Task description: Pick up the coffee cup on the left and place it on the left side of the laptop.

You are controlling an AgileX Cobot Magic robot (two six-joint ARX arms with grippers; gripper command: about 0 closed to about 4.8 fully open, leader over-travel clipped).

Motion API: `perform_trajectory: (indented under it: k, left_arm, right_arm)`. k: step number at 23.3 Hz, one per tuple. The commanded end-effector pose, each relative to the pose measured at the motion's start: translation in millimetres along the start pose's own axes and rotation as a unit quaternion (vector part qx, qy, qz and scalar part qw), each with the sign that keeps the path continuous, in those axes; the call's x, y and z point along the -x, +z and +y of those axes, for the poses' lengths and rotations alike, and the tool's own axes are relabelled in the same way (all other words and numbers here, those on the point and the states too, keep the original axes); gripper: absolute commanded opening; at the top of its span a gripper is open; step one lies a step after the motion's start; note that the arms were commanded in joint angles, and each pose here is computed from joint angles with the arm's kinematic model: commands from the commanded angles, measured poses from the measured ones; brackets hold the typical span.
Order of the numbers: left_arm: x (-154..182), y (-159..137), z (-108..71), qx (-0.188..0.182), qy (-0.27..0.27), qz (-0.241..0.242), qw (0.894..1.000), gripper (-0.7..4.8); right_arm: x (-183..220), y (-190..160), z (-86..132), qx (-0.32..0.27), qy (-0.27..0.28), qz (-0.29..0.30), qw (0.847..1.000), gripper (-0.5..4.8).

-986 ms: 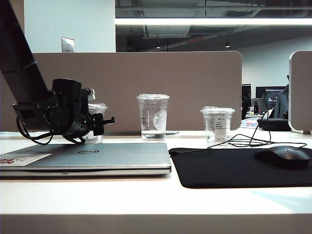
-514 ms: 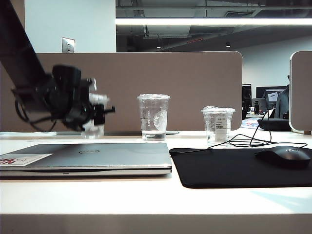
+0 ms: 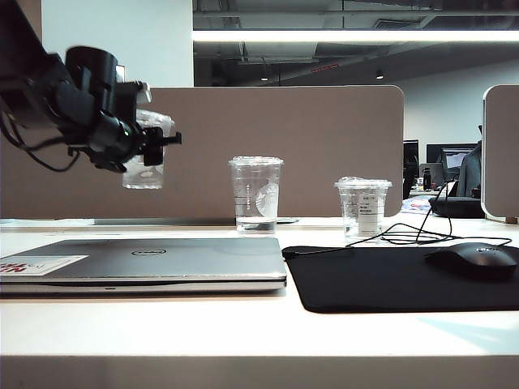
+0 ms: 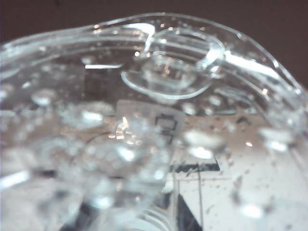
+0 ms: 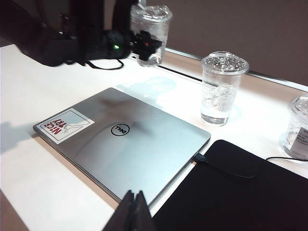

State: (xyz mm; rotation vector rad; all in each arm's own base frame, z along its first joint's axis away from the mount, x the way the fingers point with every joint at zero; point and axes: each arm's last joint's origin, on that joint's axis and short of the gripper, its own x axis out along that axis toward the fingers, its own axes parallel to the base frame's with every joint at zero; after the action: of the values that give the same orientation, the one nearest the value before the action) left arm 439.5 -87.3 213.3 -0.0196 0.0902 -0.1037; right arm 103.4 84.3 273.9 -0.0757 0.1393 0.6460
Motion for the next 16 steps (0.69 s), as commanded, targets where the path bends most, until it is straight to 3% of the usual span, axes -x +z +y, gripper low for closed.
perform_trajectory:
  k: [1, 6, 16]
  left_arm:
    - [36.3, 17.9, 13.6, -0.003, 0.010, -0.035, 0.999, 1.83]
    - [93.2, 6.2, 47.1, 0.011, 0.047, -0.031, 0.998, 1.83]
    - [137.0, -35.8, 79.7, 0.063, 0.077, -0.024, 0.995, 1.83]
  right_arm:
    - [1.3, 4.5, -0.1, 0.000, 0.001, -0.014, 1.000, -0.04]
    - [1.4, 4.7, 0.0, -0.001, 0.002, -0.016, 1.000, -0.04]
    - [1.4, 4.8, 0.0, -0.001, 0.001, -0.016, 1.000, -0.04]
